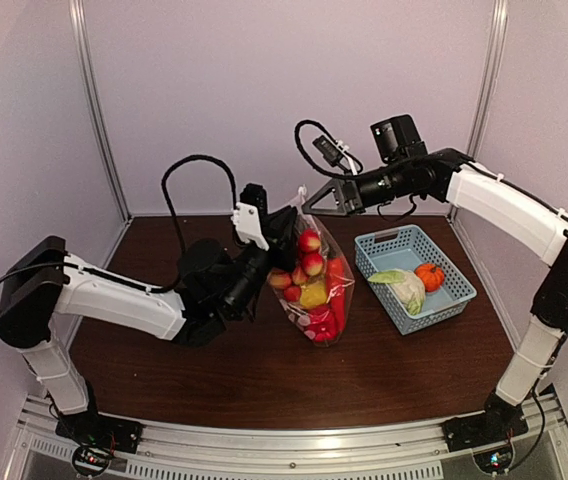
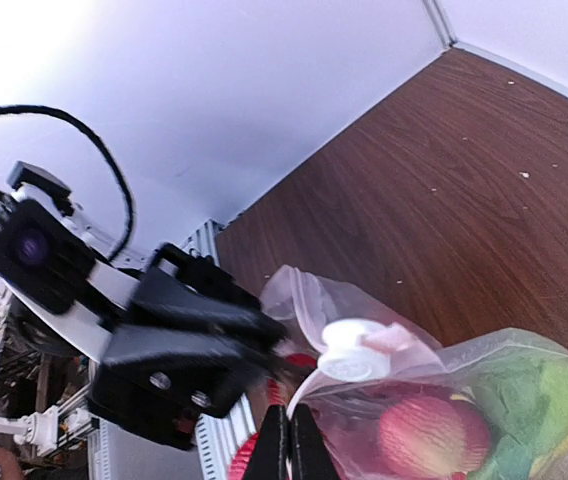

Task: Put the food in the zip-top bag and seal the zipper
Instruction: Adjust the fake fruit in the zipper food storage bag.

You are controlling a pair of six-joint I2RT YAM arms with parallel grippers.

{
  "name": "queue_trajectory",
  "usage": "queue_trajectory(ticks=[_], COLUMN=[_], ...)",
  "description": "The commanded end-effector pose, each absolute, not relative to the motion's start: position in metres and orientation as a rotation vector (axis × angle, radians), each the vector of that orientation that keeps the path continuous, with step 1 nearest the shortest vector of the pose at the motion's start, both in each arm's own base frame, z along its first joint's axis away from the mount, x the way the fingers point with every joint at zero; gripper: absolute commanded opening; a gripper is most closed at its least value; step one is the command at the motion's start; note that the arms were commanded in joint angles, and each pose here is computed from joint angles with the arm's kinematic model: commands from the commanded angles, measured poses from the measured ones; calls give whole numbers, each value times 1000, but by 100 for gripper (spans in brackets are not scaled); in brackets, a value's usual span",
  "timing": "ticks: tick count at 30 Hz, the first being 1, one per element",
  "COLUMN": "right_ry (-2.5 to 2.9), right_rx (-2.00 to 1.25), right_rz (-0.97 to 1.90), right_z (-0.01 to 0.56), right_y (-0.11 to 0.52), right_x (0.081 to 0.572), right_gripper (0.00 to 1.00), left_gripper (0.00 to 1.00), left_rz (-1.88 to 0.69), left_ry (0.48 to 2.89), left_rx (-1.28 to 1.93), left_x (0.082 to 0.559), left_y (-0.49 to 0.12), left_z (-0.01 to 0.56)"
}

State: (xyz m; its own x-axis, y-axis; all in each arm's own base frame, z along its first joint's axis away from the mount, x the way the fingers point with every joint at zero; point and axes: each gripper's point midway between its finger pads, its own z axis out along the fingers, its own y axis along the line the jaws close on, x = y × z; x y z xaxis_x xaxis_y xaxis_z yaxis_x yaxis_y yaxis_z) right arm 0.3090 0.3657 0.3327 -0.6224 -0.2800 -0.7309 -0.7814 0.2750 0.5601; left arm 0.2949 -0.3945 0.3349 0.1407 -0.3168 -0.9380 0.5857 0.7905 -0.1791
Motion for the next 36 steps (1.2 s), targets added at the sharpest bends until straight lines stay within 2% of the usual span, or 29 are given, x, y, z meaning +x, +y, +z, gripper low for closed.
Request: queue_trajectory(ticks=[1, 5, 9, 12, 15, 20, 24, 25, 26, 30, 33, 35, 36], right_ry=[1905, 1894, 1881, 1870, 1875, 1884, 1877, 1879, 1883, 1893, 1890, 1881, 1881], right_rx=[-961, -938, -937, -935, -915, -851, -839, -838, -836, -816, -804, -801, -800], right_rz=[1643, 1676, 1686, 1696, 1688, 1687, 1685, 1684, 1685, 1704, 1713, 1712, 1710], right_z=[368, 372, 376, 379, 378, 374, 375, 374, 372, 365, 364, 366, 366], right_y=[378, 377, 375, 374, 368, 356, 353, 353, 354, 355, 355, 355, 355], right_x=[285, 289, 289, 288, 294, 308, 312, 313, 313, 315, 315, 316, 317], right_gripper=[0, 0, 0, 0, 0, 0, 0, 0, 0, 0, 0, 0, 0], left_gripper=[0, 0, 1, 31, 55, 72, 83, 92, 97, 95, 87, 76, 75], left_rz=[-561, -548, -496, -492, -557, -656, -736, -756, -772, -771, -740, -722, -714], left_ry=[1054, 1085, 1226, 1226, 1174, 1163, 1224, 1231, 1245, 1339, 1412, 1475, 1506], left_rx=[244, 305, 229, 259, 295, 451, 541, 563, 594, 675, 677, 638, 610], left_x=[281, 281, 301, 300, 285, 256, 234, 227, 220, 193, 170, 160, 157], left_y=[-401, -426, -424, -423, -417, -416, -408, -406, -405, -397, -387, -383, -381], left_z=[348, 324, 300, 305, 333, 373, 371, 371, 367, 335, 299, 279, 269])
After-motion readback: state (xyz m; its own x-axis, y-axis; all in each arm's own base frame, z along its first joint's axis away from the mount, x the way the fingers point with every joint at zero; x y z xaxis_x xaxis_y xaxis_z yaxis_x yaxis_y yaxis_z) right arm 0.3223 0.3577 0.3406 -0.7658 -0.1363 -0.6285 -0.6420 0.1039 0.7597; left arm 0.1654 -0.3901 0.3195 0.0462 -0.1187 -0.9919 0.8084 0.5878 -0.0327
